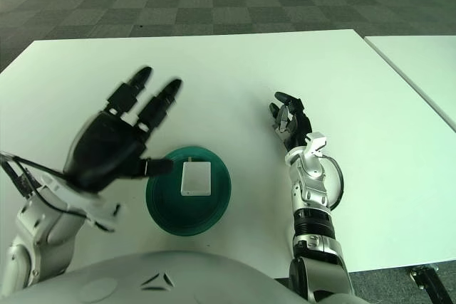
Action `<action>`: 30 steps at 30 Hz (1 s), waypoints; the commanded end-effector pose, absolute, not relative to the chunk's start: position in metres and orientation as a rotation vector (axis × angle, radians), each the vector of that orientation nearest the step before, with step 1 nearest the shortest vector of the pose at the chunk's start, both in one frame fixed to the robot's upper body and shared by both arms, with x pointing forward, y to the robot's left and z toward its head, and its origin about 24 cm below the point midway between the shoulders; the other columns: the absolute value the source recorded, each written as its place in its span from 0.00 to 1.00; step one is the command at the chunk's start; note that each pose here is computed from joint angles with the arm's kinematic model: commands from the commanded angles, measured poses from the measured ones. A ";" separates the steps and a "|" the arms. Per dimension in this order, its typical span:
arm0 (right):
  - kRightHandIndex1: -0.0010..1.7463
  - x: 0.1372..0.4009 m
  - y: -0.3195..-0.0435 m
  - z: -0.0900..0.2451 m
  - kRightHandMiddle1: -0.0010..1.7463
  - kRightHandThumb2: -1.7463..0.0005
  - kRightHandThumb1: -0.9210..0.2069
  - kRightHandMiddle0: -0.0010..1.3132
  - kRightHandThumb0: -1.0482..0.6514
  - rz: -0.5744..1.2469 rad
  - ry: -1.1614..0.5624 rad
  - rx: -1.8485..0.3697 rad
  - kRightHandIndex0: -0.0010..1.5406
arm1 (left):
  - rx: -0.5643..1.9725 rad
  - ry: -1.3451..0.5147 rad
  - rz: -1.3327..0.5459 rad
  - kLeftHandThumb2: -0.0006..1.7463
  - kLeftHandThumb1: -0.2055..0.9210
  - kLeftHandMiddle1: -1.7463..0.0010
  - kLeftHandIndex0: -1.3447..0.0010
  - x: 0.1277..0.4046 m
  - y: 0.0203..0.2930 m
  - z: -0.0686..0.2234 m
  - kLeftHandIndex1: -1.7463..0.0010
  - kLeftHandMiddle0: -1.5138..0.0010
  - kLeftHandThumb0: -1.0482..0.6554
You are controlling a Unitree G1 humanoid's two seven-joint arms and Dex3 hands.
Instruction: Put the charger into the plate.
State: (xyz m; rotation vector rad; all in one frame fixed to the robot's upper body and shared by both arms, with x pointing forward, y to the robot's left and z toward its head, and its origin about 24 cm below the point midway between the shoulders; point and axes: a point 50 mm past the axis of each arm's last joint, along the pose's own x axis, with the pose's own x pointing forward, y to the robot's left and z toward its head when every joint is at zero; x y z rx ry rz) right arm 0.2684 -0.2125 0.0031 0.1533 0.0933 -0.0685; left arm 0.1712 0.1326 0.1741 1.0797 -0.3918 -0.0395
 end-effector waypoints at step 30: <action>0.03 0.247 -0.222 -0.034 0.59 0.53 0.00 0.00 0.21 -0.096 0.287 0.193 0.24 | -0.455 -0.200 0.517 0.57 1.00 0.90 1.00 0.145 0.144 0.014 0.46 0.76 0.07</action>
